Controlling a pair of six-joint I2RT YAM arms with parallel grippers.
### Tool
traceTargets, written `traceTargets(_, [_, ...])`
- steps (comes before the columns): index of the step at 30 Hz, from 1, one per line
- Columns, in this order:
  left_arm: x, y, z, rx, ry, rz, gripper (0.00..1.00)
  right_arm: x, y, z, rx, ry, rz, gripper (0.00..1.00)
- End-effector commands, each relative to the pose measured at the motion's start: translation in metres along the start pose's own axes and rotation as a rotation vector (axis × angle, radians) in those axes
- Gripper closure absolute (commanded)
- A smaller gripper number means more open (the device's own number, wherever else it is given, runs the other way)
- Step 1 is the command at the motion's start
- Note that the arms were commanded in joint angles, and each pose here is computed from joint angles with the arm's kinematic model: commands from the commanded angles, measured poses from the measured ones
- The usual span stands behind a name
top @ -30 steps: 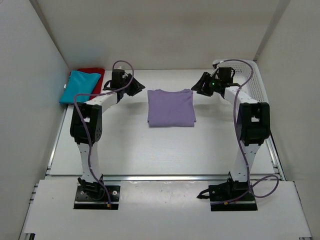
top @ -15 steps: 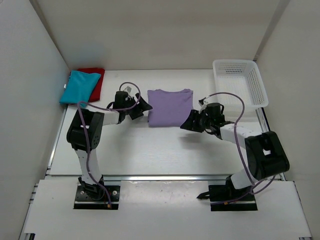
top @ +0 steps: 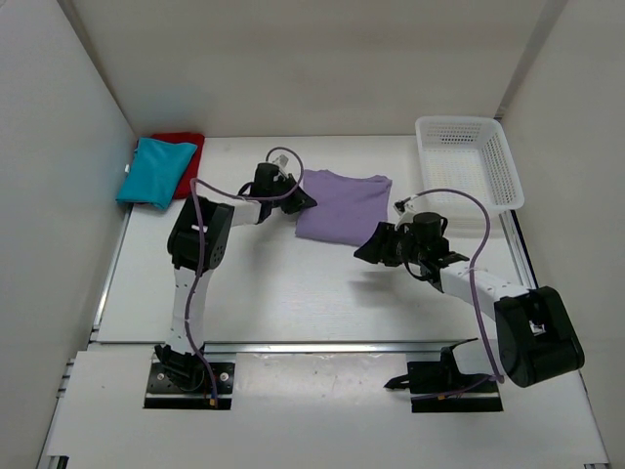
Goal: Fold and stack the t-shirts
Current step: Grab one side of the 2/3 rectangular tshirt with both arms
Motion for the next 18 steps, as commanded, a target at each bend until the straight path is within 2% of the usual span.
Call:
traceTargets(1, [-0.054,0.027,0.001,-0.055,-0.102,0.037,1.0,0.004,0.008,-0.005,-0.055,0.055,-0.01,0.49])
traceTargets(6, [-0.111,0.094,-0.015,-0.135,-0.216,0.055,1.0,-0.002,0.008,-0.009,-0.065,0.053,0.013,0.5])
traceTargets(7, [-0.129,0.117,-0.027,-0.17,-0.26,0.071,1.0,-0.003,0.008,-0.008,-0.062,0.053,0.009,0.5])
traceTargets(9, [-0.14,0.153,-0.05,-0.226,-0.291,0.061,1.0,-0.008,0.007,-0.008,-0.051,0.047,0.02,0.51])
traceTargets(11, [-0.153,0.2,-0.087,-0.331,-0.328,0.079,1.0,-0.011,0.004,-0.006,-0.033,0.058,0.035,0.5])
traceTargets(14, [-0.144,0.253,-0.148,-0.46,-0.334,0.052,1.0,-0.014,-0.002,-0.004,-0.014,0.058,0.039,0.5])
traceTargets(18, [-0.074,0.3,-0.231,-0.664,-0.245,-0.042,1.0,-0.01,-0.007,-0.002,0.012,0.081,0.034,0.5])
Point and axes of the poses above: each gripper's point midway between its finger pads, its own z axis out along the fingers, its own x axis along the line the jaws close on, y = z × x, the point moved 8 cm from there along -z, back along the fingers, and after that the axes turned 7 degrees about -z, right-handed, at the moved point
